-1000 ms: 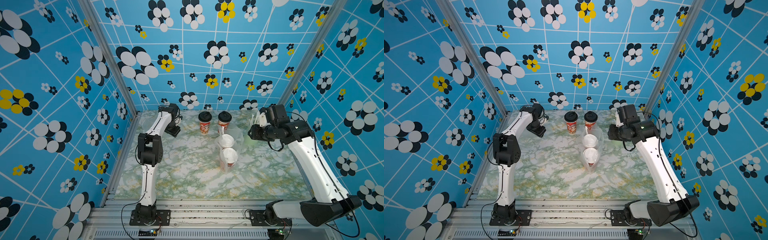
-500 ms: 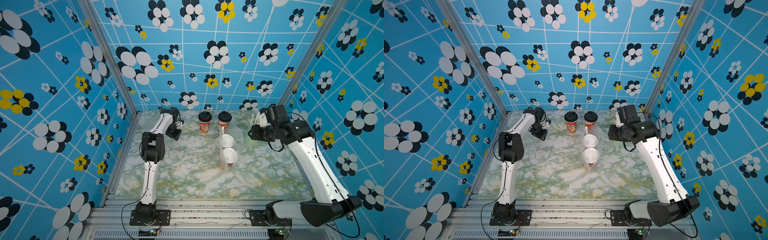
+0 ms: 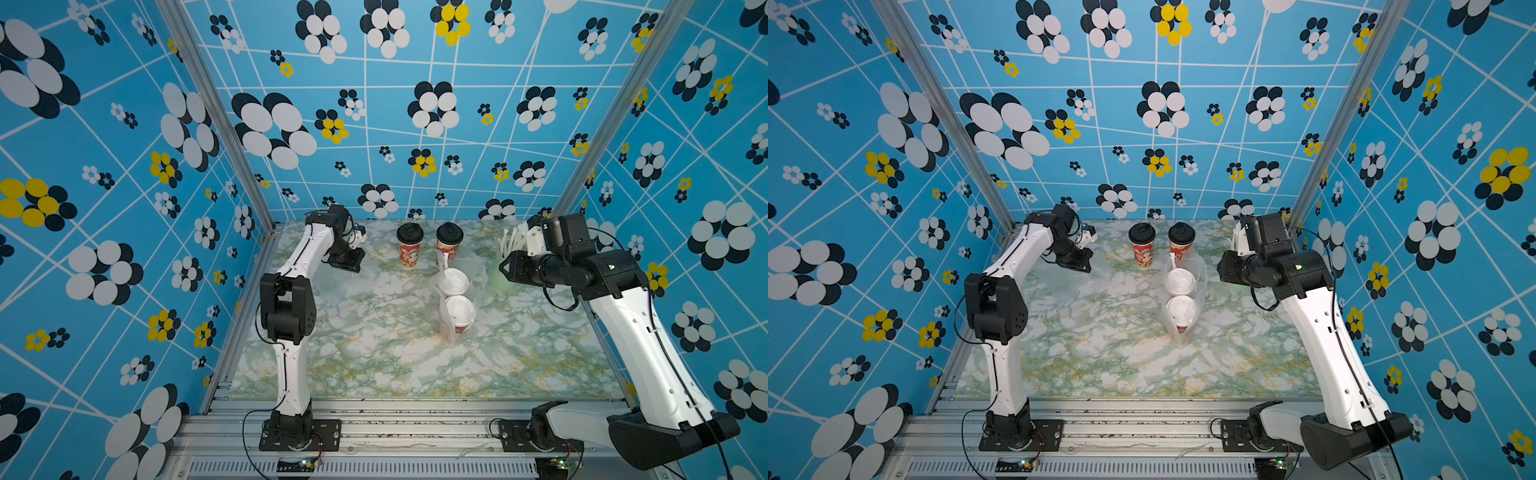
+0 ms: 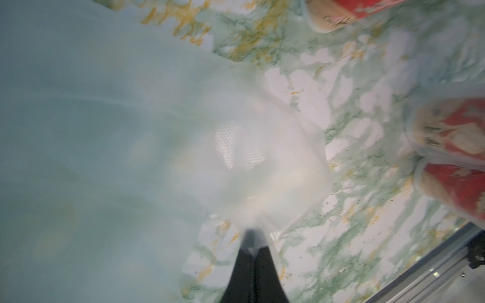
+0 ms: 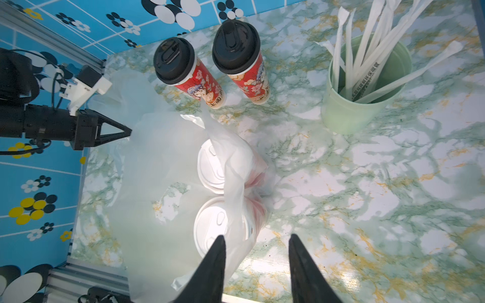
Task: Pack milk tea into plastic carrier bags
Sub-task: Pick up the plastic carrier bag from the center of the board.
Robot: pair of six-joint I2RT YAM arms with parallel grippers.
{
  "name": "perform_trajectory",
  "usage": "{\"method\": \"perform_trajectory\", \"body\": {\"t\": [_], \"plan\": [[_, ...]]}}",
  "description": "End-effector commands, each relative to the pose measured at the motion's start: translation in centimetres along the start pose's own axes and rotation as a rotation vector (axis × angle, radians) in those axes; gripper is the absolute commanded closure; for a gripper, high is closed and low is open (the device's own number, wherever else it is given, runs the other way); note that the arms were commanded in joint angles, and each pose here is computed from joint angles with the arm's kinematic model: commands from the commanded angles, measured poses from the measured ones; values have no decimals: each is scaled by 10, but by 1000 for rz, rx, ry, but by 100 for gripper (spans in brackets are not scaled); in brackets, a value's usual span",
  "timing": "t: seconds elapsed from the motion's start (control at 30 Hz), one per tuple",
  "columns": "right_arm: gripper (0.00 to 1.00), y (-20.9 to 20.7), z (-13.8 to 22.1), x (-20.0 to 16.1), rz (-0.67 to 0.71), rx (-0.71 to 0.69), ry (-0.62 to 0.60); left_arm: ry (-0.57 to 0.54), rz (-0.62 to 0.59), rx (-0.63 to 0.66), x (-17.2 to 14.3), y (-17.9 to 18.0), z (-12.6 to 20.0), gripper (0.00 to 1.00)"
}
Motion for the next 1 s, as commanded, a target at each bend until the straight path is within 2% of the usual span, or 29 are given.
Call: {"method": "perform_trajectory", "body": {"t": [0.0,0.2,0.33,0.53,0.77,0.97], "plan": [[58,18,5,-8,-23,118,15,-109,101,-97,-1,-17,26,100],[58,64,7,-25,20,243,45,-303,208,-226,-8,-46,70,100],[57,98,9,-39,67,293,50,-395,292,-274,-21,-62,86,100],[43,144,-7,-71,89,349,95,-555,393,-337,-39,-83,107,100],[39,180,-41,-104,84,353,167,-669,471,-414,-61,-105,118,100],[35,208,-68,-122,107,344,232,-695,489,-468,-72,-120,115,100]]}}
Point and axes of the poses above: each gripper's point midway between its finger pads, its own z axis back along the fingers, its own y axis along the line the jaws close on, x = y × z, the point moved 6 cm from there along z, back along the fingers, and after that the axes turned 13 degrees about -z, right-handed, at the moved point
